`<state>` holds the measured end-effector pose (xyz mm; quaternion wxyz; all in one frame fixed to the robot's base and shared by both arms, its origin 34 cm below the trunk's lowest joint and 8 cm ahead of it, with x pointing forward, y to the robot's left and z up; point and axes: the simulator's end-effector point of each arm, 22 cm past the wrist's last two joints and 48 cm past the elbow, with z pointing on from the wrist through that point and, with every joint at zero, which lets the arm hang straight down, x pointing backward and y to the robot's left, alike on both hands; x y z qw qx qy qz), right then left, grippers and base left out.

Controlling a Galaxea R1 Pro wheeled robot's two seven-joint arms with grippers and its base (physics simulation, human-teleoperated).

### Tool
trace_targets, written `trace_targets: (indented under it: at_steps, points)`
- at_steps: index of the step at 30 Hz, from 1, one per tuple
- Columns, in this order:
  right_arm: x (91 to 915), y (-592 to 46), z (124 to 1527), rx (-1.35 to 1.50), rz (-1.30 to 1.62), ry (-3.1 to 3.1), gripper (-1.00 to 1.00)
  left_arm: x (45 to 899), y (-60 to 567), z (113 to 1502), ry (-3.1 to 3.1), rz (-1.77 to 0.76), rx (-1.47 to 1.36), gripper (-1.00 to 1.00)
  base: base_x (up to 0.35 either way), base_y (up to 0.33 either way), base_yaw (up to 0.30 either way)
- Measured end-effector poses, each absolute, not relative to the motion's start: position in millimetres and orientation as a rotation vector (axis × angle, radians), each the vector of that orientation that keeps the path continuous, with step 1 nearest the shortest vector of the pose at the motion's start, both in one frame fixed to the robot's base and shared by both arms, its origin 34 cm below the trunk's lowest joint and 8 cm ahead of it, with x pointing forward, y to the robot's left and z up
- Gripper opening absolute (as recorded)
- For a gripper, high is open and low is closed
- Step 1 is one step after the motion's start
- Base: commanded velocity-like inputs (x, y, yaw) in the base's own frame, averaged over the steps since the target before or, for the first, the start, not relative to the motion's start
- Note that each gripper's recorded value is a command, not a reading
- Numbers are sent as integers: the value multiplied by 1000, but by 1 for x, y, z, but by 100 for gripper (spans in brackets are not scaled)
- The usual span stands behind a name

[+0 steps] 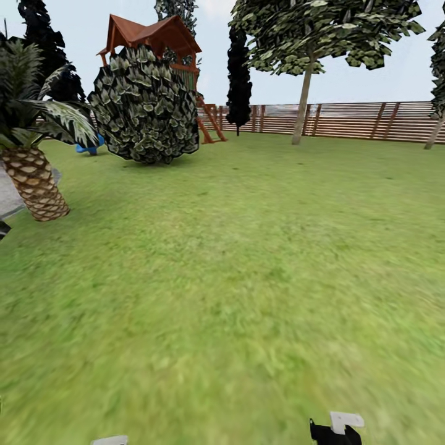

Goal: Pick up the pesticide atomizer in the garden and spray insectifuge to fully cover both potted plants in the garden.

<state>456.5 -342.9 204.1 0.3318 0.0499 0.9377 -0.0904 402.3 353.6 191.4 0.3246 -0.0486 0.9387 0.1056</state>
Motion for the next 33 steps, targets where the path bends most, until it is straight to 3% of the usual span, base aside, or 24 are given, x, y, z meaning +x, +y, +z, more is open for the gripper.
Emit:
trace_targets:
  at_steps: [22, 33]
  points:
    - [456, -343, 204, 130, -236, 2450, 100, 400, 357, 191, 2461, 282, -169, -100, 338, 0, 214]
    - [456, -346, 204, 124, -243, 2450, 100, 400, 357, 191, 2461, 282, -169, -100, 339, 0, 32]
